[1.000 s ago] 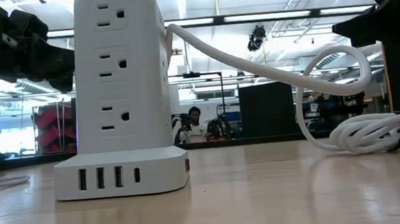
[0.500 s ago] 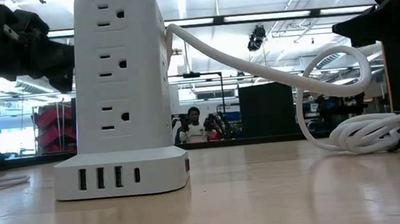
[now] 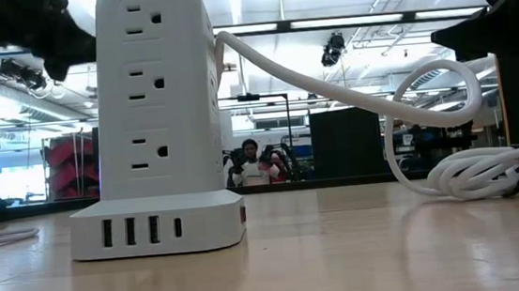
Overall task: Insert USB
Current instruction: Move the white charger adapter to the center of the table
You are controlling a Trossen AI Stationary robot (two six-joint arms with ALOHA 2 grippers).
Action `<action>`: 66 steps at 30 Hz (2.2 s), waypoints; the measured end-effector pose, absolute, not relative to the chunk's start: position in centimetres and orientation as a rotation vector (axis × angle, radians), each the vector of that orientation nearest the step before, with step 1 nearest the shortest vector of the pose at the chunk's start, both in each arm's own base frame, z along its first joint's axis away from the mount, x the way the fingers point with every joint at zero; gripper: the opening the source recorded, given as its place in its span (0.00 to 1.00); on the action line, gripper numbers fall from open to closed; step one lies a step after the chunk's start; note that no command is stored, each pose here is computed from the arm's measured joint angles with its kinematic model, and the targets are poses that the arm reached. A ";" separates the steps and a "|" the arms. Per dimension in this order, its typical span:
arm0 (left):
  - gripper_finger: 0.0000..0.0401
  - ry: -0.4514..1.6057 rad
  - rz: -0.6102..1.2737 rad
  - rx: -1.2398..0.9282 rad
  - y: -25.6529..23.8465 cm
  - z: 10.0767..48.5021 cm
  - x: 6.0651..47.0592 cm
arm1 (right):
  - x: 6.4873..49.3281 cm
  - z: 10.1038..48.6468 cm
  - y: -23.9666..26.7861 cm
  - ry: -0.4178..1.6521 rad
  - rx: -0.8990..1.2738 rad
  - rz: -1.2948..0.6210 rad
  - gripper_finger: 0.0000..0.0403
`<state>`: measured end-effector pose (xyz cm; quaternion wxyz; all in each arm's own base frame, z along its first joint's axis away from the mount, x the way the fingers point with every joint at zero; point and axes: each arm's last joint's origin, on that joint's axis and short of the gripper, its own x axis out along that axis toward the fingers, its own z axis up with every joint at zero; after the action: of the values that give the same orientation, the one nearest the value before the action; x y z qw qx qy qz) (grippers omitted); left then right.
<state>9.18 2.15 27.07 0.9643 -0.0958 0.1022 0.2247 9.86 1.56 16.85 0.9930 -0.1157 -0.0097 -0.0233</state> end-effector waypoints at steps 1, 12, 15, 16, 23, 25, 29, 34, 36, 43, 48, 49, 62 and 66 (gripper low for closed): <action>0.08 0.250 0.465 -0.225 2.2 27.6 9.4 | 9.9 16.8 1.6 -0.019 -0.232 -0.047 0.01; 0.08 1.073 0.576 -0.291 1.9 26.3 13.4 | 9.9 16.8 1.6 -0.019 -0.232 -0.047 0.02; 0.08 1.352 0.617 -0.292 1.5 24.8 13.9 | 9.9 16.8 1.6 -0.020 -0.232 -0.047 0.01; 0.08 1.446 0.620 -0.287 1.2 24.3 13.9 | 9.9 16.8 1.6 -0.019 -0.232 -0.047 0.01; 0.08 1.645 0.571 -0.228 -0.8 23.3 14.1 | 9.9 16.8 1.6 -0.019 -0.232 -0.047 0.02; 0.07 1.647 0.562 -0.225 -1.3 22.9 13.9 | 9.9 16.8 1.6 -0.019 -0.232 -0.047 0.02; 0.01 1.670 0.520 -0.254 -2.4 21.3 13.6 | 9.9 16.9 1.6 -0.020 -0.232 -0.047 0.01; 0.00 1.659 0.475 -0.230 -3.4 21.0 13.8 | 9.9 16.9 1.6 -0.020 -0.232 -0.047 0.02; 0.00 1.683 0.399 -0.172 -3.9 20.9 13.9 | 9.9 16.8 1.6 -0.020 -0.232 -0.047 0.02; 0.00 1.880 0.184 0.034 -5.5 18.9 15.0 | 9.9 16.9 1.6 -0.022 -0.231 -0.047 0.01; 0.00 2.081 0.170 0.100 -6.2 16.2 16.0 | 9.9 16.9 1.6 -0.022 -0.231 -0.047 0.02; 0.00 2.111 0.176 0.111 -6.3 15.7 16.2 | 9.9 16.9 1.6 -0.023 -0.231 -0.047 0.02; 0.00 2.166 0.140 0.139 -6.6 13.6 16.8 | 9.9 16.9 1.6 -0.023 -0.231 -0.047 0.02; 0.00 2.103 0.080 0.124 -6.7 12.7 17.0 | 9.9 16.9 1.6 -0.024 -0.231 -0.047 0.02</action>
<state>17.02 -6.67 12.73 0.4941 0.0513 0.8673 0.0330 9.86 1.56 16.89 0.9930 -0.1153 -0.0117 -0.0237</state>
